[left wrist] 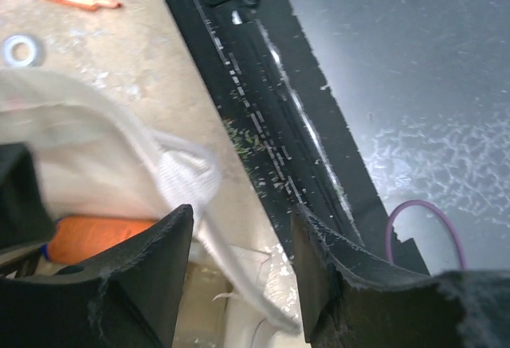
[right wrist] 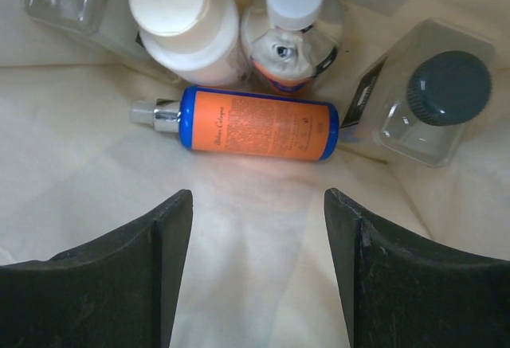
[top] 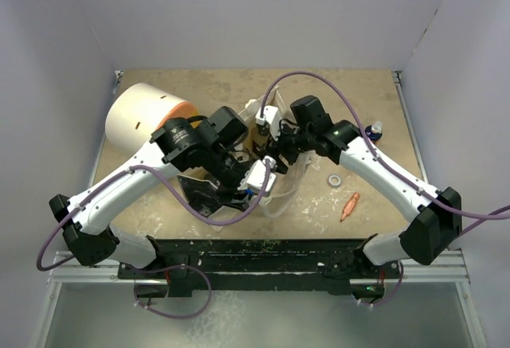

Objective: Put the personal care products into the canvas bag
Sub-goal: Adjust the care product in the canvas bag.

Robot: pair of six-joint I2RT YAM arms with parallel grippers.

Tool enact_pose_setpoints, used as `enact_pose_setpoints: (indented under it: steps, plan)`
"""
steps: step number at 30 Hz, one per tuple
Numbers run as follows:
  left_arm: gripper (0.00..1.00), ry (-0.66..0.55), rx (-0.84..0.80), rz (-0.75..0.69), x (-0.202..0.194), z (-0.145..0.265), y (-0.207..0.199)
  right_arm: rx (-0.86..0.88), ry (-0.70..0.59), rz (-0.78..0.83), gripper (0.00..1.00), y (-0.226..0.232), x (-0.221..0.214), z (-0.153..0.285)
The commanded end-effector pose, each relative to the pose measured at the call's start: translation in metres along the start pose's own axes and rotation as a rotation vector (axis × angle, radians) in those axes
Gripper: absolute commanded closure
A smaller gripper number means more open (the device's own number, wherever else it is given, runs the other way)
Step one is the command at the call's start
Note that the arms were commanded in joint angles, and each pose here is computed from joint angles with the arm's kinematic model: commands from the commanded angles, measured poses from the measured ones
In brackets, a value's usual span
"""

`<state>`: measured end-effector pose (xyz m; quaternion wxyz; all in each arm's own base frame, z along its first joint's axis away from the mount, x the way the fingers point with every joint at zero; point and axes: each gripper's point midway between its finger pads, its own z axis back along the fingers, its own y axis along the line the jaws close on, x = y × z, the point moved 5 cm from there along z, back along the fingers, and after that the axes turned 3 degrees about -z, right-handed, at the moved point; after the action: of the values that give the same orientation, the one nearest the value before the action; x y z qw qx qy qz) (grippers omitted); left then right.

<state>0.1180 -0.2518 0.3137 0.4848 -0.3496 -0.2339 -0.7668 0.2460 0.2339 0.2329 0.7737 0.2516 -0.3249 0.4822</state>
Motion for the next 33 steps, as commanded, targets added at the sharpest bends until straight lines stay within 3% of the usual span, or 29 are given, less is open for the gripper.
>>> enact_pose_setpoints:
  steps: [1,11,14,18,27,33]
  plan:
    - [0.45,-0.040,-0.116,-0.031,0.008,-0.015,-0.021,0.025,-0.034,-0.048,0.31,-0.014,0.001,-0.004]
    - [0.52,-0.005,-0.256,0.000,-0.006,-0.045,-0.049,0.082,0.031,-0.095,0.31,-0.014,-0.028,-0.020]
    - [0.54,0.014,-0.233,-0.014,-0.006,-0.045,-0.045,0.064,0.025,-0.077,0.31,-0.015,-0.034,-0.022]
    - [0.48,0.005,-0.169,-0.048,0.010,-0.034,-0.035,0.091,0.012,-0.071,0.31,-0.009,-0.036,-0.020]
    - [0.35,0.049,0.180,-0.116,0.038,0.005,0.002,0.153,-0.015,-0.066,0.32,0.002,-0.015,-0.001]
    - [0.29,0.158,0.136,-0.072,0.009,-0.005,-0.004,0.154,-0.045,-0.076,0.32,0.004,-0.001,0.007]
